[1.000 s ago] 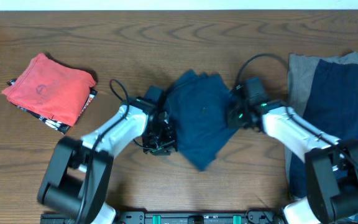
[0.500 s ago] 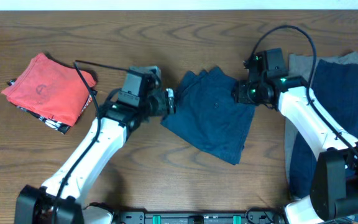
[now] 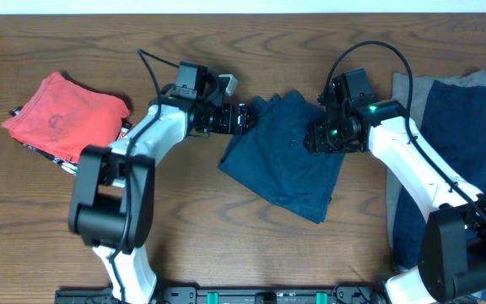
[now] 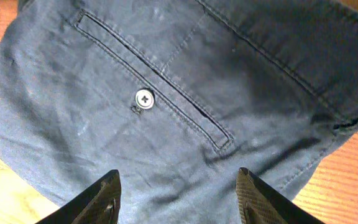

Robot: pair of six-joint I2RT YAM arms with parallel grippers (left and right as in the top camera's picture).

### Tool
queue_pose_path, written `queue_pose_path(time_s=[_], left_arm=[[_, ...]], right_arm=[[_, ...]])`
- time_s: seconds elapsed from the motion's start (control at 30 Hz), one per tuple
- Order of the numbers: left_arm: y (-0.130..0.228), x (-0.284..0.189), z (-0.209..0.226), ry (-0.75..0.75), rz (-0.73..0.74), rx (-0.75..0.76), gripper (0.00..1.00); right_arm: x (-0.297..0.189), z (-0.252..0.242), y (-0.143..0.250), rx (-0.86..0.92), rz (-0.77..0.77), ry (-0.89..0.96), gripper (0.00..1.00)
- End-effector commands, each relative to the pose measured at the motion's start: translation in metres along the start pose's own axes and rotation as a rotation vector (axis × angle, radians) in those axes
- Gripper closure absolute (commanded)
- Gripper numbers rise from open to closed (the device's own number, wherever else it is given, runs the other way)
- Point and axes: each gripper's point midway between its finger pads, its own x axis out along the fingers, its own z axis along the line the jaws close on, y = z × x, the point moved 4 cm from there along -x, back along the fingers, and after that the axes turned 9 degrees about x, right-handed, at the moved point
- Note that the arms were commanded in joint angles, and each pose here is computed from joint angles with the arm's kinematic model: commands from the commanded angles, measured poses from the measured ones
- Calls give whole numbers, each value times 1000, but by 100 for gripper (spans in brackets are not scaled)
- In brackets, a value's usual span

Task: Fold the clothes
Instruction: 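Grasp the folded shorts with the left gripper and place onto the red shirt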

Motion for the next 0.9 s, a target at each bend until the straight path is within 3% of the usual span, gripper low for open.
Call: queue_pose_path(time_s=[0.0,0.27,0.33,0.4,0.5,0.57,0.87], left_arm=[[12,18,-12,174,55,-29,4],[53,43,-25,198,232,-83,4],[59,48,-36,208,262,-70,13],[62,53,-45,216,276,-52,31],[61,58,-54,224,273,-29,75],[59,60,-55,224,267,-41,91],[46,45,-39,157,218,-69,94]], right_arm=[[0,0,-3,-14,-6,21,41],[0,-1,-2,-14,-3,29,40],[0,-1,-2,-14,-4,29,40],[0,-1,-2,-13,-1,30,40],[0,-2,0,-12,6,33,40],[0,-3,1,-10,11,38,40],[0,-7,2,-7,15,64,41]])
